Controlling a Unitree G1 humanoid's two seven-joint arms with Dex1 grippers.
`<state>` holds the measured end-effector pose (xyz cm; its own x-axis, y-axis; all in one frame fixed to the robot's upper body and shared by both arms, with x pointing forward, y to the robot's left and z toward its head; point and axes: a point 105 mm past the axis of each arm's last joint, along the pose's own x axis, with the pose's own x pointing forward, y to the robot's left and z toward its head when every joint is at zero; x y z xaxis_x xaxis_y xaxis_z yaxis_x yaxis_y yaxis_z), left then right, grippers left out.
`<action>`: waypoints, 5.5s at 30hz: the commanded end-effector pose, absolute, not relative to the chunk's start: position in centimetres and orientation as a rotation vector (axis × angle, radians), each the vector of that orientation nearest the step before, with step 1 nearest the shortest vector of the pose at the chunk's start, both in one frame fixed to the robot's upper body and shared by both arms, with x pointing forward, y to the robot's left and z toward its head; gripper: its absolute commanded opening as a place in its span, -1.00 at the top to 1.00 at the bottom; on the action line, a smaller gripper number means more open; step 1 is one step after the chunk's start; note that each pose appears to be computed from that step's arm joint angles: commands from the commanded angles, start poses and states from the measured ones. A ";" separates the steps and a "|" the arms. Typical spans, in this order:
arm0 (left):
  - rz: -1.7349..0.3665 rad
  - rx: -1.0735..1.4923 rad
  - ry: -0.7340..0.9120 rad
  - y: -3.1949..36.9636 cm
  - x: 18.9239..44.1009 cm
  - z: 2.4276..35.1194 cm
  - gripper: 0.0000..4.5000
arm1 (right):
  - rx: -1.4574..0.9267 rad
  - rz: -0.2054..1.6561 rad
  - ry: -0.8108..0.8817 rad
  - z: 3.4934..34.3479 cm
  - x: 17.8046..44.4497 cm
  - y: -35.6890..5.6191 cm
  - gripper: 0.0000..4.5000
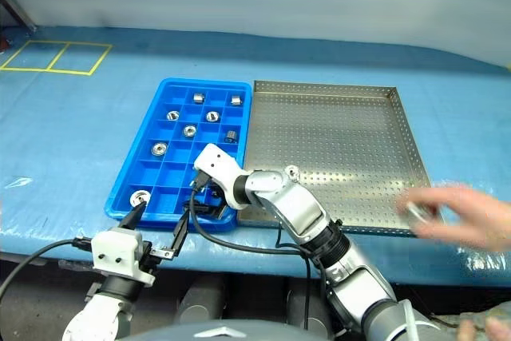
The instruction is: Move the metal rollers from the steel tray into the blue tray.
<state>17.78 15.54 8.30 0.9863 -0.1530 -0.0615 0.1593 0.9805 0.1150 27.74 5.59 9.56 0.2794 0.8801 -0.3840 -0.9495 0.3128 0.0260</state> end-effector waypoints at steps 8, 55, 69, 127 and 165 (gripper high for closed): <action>-0.198 0.108 0.014 14.9 17.9 9.3 -1.00 | -0.212 1.271 0.328 10.2 27.0 6.3 -0.97; -0.603 0.163 -0.063 11.4 26.9 14.7 -1.00 | -0.104 0.321 0.236 13.3 33.4 -11.8 -0.97; -0.728 0.134 -0.004 9.2 25.9 12.8 -1.00 | -0.102 0.524 0.344 10.1 32.6 -6.9 -0.97; -0.100 0.123 -0.018 17.6 20.5 12.8 -1.00 | -0.184 1.043 0.077 15.2 33.3 9.6 0.24; -0.384 0.134 -0.008 14.5 24.4 12.2 -1.00 | -0.047 0.790 0.129 13.7 33.7 0.8 -0.98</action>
